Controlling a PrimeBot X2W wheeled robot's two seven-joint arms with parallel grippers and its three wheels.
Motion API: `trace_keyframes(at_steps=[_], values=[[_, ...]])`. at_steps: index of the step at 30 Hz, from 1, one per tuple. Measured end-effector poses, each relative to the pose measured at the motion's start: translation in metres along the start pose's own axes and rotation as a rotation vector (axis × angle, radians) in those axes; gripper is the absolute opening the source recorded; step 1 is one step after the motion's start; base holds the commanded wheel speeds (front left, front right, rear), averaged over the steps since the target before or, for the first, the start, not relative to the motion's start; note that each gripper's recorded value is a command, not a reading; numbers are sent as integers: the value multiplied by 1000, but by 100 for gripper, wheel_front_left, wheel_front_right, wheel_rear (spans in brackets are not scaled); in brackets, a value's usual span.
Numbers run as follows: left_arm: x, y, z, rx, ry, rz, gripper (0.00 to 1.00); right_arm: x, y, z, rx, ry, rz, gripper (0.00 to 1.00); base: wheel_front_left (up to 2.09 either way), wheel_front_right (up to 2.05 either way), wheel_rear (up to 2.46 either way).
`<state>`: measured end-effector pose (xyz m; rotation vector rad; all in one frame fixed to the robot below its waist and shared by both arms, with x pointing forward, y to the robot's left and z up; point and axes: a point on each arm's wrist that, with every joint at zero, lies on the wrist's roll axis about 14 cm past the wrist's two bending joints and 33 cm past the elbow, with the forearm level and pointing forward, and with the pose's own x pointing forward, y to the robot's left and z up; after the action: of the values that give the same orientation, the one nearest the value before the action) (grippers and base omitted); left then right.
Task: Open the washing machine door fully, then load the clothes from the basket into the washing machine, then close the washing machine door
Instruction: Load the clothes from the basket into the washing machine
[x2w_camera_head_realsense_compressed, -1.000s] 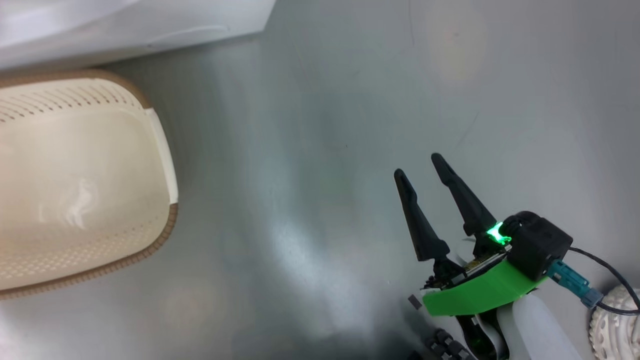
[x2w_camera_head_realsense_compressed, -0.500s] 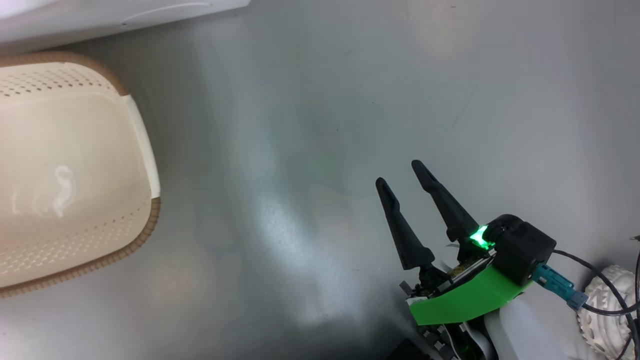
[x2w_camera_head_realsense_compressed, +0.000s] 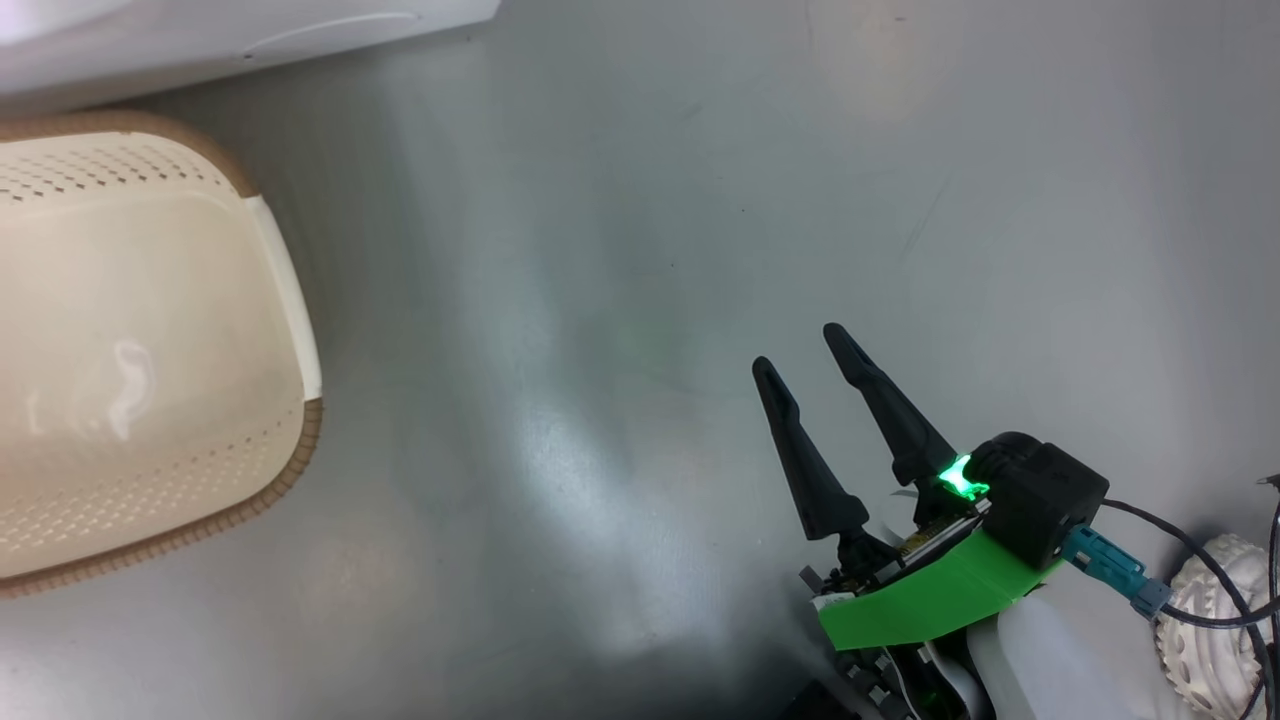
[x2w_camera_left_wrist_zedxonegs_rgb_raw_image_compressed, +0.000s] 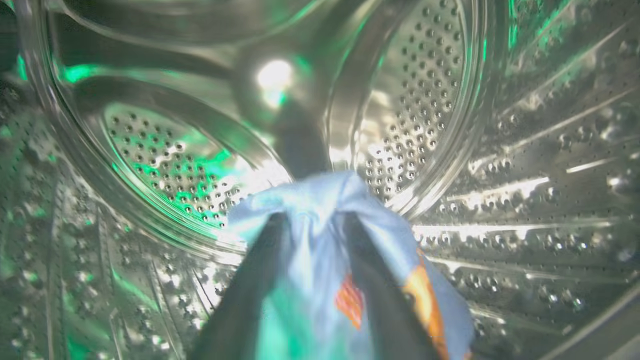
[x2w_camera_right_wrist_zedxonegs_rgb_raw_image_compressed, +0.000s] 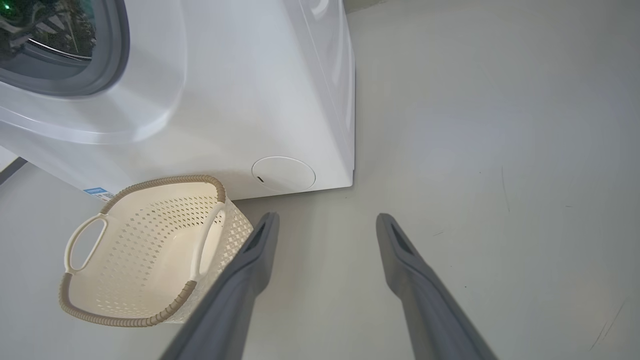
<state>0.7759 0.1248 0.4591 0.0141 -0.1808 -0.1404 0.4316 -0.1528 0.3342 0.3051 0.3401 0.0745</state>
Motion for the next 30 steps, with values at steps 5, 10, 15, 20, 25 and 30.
trace_keyframes(at_steps=[5,10,15,20,25,30], values=[[-7,2,-16,-5,77,5,100,1,4,2,0,-6,12,100,0,0,0],[-10,-6,-7,-24,82,-4,100,6,9,11,-6,-32,30,100,0,0,0],[-25,-13,-4,-64,103,-3,100,7,10,24,-18,-68,36,100,0,0,0],[-46,-18,0,-81,126,-8,100,6,16,36,-25,-101,50,100,0,0,0],[-66,-18,13,-87,133,-9,100,4,24,49,-39,-134,71,100,0,0,0],[-92,-18,24,-105,143,-6,100,1,33,63,-47,-171,93,100,0,0,0]])
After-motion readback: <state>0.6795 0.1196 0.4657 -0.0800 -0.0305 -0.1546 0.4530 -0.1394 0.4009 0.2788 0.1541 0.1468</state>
